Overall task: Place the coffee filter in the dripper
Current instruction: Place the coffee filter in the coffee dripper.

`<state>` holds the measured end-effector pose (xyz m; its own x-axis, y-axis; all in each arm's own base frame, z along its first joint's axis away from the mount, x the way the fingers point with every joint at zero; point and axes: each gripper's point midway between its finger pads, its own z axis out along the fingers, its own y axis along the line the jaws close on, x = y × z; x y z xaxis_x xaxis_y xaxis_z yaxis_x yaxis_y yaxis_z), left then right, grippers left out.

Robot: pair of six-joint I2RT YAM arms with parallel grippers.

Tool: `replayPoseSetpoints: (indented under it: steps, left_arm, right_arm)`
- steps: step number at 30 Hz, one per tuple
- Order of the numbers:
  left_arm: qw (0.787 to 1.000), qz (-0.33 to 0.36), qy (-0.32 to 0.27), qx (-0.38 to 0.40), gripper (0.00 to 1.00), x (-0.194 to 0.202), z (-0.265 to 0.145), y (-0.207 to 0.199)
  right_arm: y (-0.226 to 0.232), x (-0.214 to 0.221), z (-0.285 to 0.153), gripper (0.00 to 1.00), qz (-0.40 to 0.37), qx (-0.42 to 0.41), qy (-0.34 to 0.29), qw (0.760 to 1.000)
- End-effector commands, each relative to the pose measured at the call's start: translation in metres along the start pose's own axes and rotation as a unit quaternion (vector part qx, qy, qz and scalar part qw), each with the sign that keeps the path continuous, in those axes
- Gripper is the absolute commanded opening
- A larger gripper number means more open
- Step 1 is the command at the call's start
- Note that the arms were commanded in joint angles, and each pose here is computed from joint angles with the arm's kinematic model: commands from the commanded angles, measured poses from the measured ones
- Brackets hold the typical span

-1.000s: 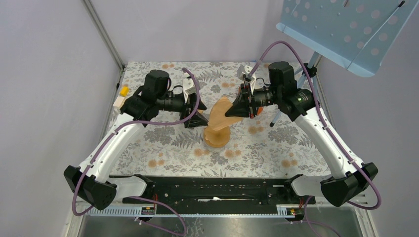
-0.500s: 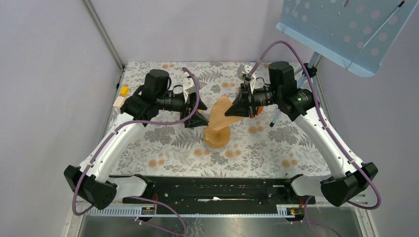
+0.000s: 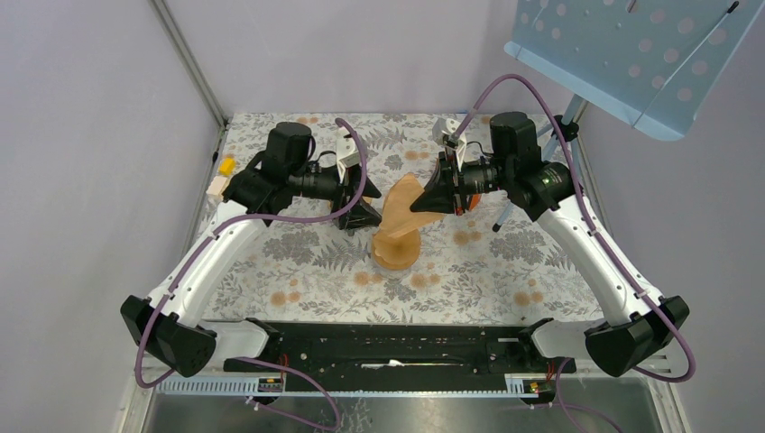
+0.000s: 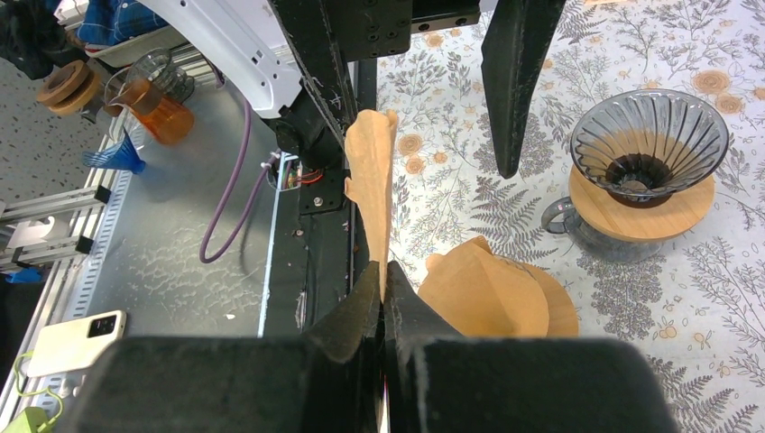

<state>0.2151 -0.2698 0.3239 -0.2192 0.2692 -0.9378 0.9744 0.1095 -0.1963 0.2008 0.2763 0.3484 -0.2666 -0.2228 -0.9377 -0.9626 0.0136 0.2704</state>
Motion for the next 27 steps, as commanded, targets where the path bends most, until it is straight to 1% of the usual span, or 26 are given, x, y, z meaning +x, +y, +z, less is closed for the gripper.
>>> replayPoseSetpoints:
  steps: [1,8,13,20,27]
  left_arm:
    - [0.998,0.046,-0.034,0.009,0.74,-0.029,-0.008,-0.01]
    - [0.997,0.035,-0.052,0.038,0.73,-0.042,-0.007,-0.019]
    - [0.997,0.045,-0.054,0.027,0.73,-0.044,-0.01,-0.018]
    - [0.997,0.063,-0.037,-0.012,0.74,-0.036,-0.018,-0.01]
    - [0.997,0.067,-0.011,-0.021,0.74,-0.017,-0.02,-0.007]
  right_arm:
    - [-0.003,-0.004,0.001,0.0,-0.004,-0.004,-0.007,1.0]
    - [-0.004,0.001,0.003,0.0,0.002,-0.013,-0.003,1.0]
    - [-0.007,0.005,0.002,0.0,-0.005,-0.003,0.004,1.0]
    - [-0.002,0.004,0.0,0.0,-0.009,-0.014,0.005,1.0]
    - [0.002,0.001,-0.002,0.0,-0.006,-0.026,0.0,1.0]
